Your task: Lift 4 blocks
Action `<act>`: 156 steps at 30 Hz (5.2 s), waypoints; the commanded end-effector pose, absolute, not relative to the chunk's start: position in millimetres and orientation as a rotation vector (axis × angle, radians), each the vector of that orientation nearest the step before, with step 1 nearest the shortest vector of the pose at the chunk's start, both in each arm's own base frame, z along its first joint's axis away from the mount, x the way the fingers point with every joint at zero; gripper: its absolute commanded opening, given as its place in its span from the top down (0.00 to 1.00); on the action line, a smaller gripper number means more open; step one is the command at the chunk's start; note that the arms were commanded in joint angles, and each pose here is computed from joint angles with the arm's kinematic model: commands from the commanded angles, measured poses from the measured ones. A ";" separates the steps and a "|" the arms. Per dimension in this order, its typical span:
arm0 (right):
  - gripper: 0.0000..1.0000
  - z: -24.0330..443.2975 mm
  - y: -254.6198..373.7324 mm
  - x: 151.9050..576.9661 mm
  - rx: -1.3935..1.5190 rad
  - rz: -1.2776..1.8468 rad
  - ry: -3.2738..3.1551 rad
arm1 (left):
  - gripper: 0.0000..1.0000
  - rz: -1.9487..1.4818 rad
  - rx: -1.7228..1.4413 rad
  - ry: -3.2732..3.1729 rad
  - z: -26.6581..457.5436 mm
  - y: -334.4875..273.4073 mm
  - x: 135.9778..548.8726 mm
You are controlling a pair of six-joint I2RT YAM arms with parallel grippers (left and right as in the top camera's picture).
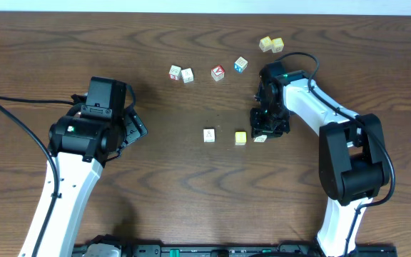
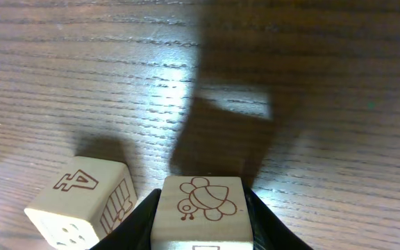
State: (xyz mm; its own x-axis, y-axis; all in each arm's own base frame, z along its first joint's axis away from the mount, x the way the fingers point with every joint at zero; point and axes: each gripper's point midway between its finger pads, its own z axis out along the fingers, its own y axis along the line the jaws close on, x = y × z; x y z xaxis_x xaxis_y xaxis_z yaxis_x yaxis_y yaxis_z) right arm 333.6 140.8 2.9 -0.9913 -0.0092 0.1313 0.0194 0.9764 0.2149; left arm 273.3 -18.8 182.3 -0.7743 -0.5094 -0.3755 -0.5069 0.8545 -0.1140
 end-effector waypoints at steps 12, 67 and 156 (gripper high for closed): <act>0.54 5.1 158.2 327.9 0.013 -0.389 -2.968 | 0.13 0.002 -0.776 2.616 185.5 -15.8 275.1; 0.95 8.1 226.2 313.1 0.181 0.027 -3.175 | 0.13 0.002 -0.776 2.616 185.5 -15.8 275.1; 0.52 82.3 69.8 398.8 -0.342 0.018 -3.159 | 0.13 0.002 -0.776 2.616 185.5 -15.8 275.1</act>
State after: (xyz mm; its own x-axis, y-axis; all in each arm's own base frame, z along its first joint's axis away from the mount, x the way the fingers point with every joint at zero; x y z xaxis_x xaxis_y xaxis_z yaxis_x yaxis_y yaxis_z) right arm 405.0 80.3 92.2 -0.9713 0.2279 -0.0687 0.2288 0.9735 -0.0053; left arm 273.3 -18.8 182.3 -0.7741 -0.5097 -0.3755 -0.5072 0.8543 -0.1141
